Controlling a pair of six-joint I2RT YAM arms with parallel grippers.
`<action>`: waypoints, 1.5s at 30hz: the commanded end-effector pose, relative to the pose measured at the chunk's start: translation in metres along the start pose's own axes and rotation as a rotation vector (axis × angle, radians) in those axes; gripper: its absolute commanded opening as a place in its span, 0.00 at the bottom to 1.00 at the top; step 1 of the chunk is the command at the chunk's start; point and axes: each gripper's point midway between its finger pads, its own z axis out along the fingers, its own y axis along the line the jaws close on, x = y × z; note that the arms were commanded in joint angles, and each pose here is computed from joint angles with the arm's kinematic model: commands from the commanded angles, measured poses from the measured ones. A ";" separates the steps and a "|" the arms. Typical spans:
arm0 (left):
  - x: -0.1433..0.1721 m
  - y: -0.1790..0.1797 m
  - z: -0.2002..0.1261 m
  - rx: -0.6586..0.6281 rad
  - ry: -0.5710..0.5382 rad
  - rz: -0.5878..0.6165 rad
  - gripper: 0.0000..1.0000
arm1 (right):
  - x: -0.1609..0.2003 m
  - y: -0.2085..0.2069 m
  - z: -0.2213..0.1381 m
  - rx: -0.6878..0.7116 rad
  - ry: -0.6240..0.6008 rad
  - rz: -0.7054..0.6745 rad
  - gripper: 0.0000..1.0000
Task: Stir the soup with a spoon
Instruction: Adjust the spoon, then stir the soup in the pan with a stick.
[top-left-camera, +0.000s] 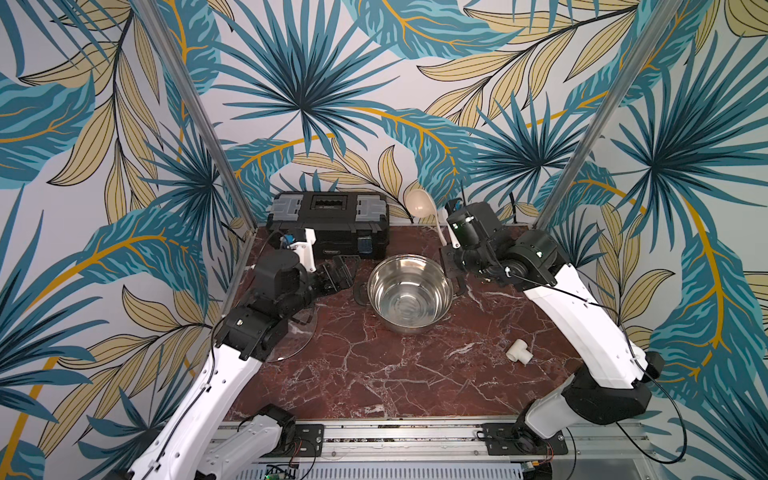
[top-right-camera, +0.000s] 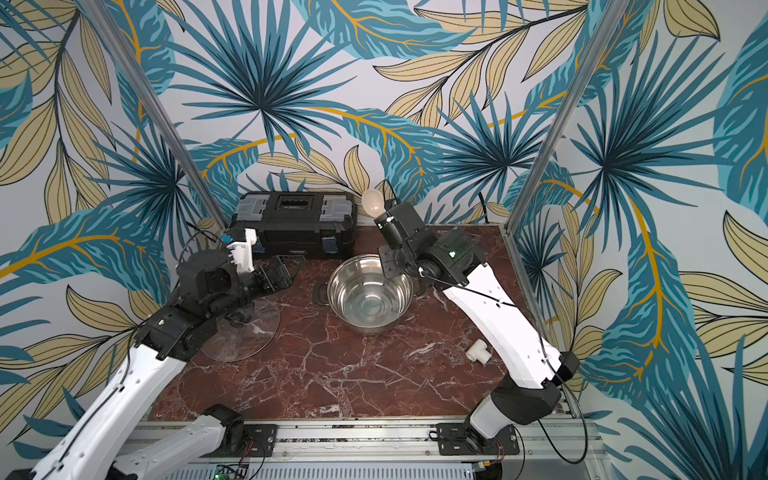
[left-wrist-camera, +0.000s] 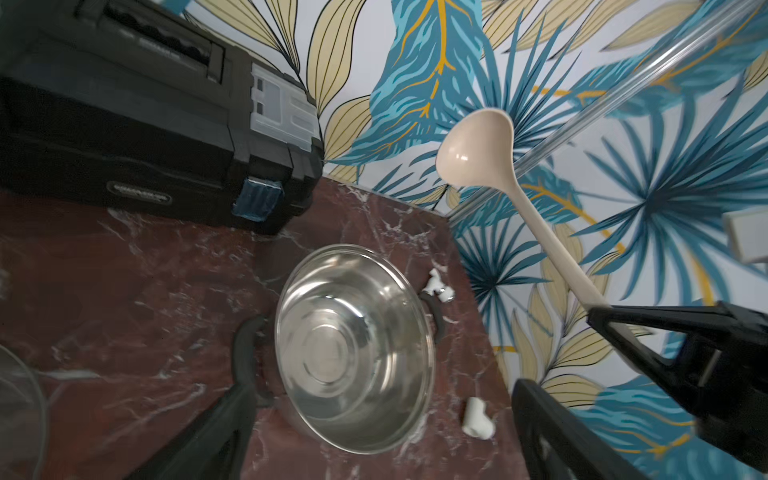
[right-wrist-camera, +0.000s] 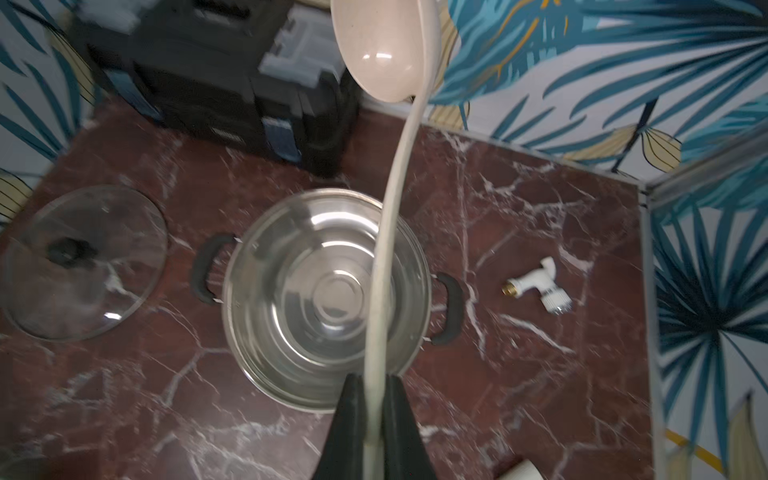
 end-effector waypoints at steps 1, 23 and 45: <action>0.008 0.009 -0.003 -0.167 0.082 0.423 1.00 | 0.057 -0.021 0.000 0.092 0.197 -0.122 0.00; 0.002 -0.001 -0.022 -0.159 -0.118 0.479 1.00 | 0.097 0.037 0.090 0.093 0.426 -0.183 0.00; 0.016 0.013 -0.026 -0.175 -0.104 0.350 1.00 | 0.115 0.100 0.056 -0.136 0.418 -0.248 0.00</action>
